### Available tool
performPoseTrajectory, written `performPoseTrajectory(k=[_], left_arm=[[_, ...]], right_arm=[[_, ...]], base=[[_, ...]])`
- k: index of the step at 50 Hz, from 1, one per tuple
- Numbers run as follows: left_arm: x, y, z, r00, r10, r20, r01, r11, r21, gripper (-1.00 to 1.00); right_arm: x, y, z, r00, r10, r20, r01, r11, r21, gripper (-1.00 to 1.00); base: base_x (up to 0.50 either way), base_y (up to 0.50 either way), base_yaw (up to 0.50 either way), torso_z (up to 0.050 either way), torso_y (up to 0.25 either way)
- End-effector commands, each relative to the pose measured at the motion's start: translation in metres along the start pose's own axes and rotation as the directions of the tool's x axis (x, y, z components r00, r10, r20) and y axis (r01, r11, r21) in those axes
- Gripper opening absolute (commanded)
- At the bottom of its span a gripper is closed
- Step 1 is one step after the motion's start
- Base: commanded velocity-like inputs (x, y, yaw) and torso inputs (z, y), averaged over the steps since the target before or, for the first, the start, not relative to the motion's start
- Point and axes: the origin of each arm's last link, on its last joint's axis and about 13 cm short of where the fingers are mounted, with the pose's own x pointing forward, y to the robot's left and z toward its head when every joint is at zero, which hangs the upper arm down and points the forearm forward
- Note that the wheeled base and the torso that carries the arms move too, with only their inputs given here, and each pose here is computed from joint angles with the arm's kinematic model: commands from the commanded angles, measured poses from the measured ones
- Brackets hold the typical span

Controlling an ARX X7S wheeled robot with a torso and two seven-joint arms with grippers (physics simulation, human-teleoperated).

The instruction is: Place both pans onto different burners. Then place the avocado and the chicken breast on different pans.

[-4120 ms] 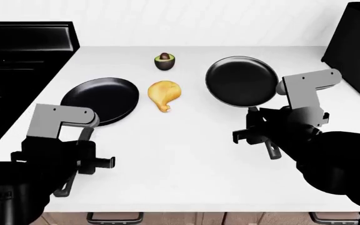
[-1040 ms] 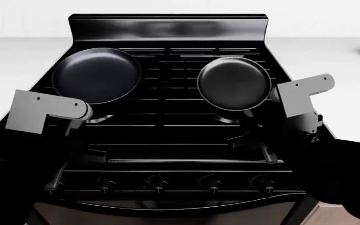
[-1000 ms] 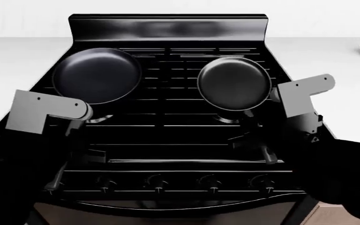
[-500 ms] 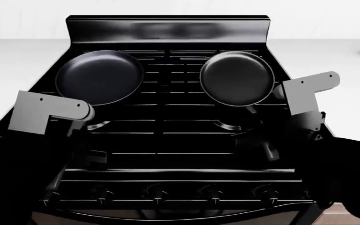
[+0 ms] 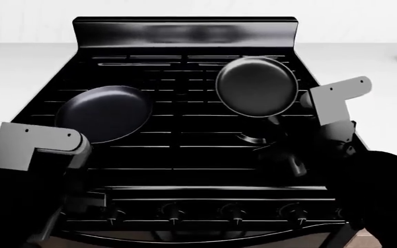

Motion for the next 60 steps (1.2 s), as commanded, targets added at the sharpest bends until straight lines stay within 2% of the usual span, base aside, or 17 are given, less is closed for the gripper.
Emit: performPoseTrajectory(k=[1,7,8,17,27,33,38,44,51,60], left_arm=[[-0.002,0.006,-0.008,1.0,0.03,-0.007,-0.03,0.998,-0.055,-1.0],[0.001,0.008,-0.011,0.999,0.05,-0.021,-0.052,0.996,-0.076,-1.0],[0.001,0.009,-0.01,0.998,0.052,-0.023,-0.053,0.996,-0.077,1.0],[-0.008,0.007,-0.003,0.999,0.051,0.011,-0.05,0.995,-0.083,1.0],[-0.046,0.006,0.013,0.986,0.009,0.169,0.009,0.994,-0.105,1.0],[-0.062,0.004,0.014,0.969,-0.012,0.248,0.041,0.993,-0.112,1.0],[-0.065,0.008,0.012,0.953,-0.016,0.304,0.059,0.989,-0.133,1.0],[-0.075,0.011,0.017,0.92,-0.022,0.391,0.084,0.986,-0.143,1.0],[-0.078,0.011,0.019,0.911,-0.033,0.412,0.105,0.982,-0.154,1.0],[-0.084,0.007,0.021,0.909,-0.032,0.416,0.105,0.983,-0.152,1.0]], right_arm=[[-0.004,-0.002,0.006,0.988,-0.153,0.02,0.153,0.988,0.018,-1.0],[-0.003,-0.002,0.006,0.988,-0.153,0.019,0.153,0.988,0.02,-1.0],[-0.003,-0.002,0.006,0.988,-0.153,0.018,0.152,0.988,0.02,-1.0],[-0.004,-0.002,0.006,0.989,-0.149,0.016,0.149,0.989,0.019,-1.0],[-0.004,-0.002,0.006,0.989,-0.147,0.014,0.147,0.989,0.017,-1.0],[-0.004,-0.002,0.006,0.989,-0.147,0.013,0.147,0.989,0.018,-1.0],[-0.004,-0.003,0.005,0.989,-0.145,0.003,0.145,0.989,0.016,-1.0],[-0.013,-0.007,0.007,0.987,-0.143,-0.066,0.144,0.989,0.016,-1.0],[-0.021,-0.008,0.007,0.976,-0.149,-0.16,0.147,0.989,-0.026,-1.0],[-0.022,-0.014,0.001,0.961,-0.187,-0.206,0.18,0.982,-0.05,-1.0]], base=[[0.0,0.0,0.0,0.01,0.0],[0.0,0.0,0.0,0.0,0.004],[0.0,0.0,0.0,0.01,0.0],[0.0,0.0,0.0,0.001,0.003],[0.0,0.0,0.0,0.001,0.002],[0.0,0.0,0.0,0.0,0.003],[0.0,0.0,0.0,0.002,0.002],[0.0,0.0,0.0,0.002,0.002],[0.0,0.0,0.0,0.0,0.003],[0.0,0.0,0.0,0.001,0.002]])
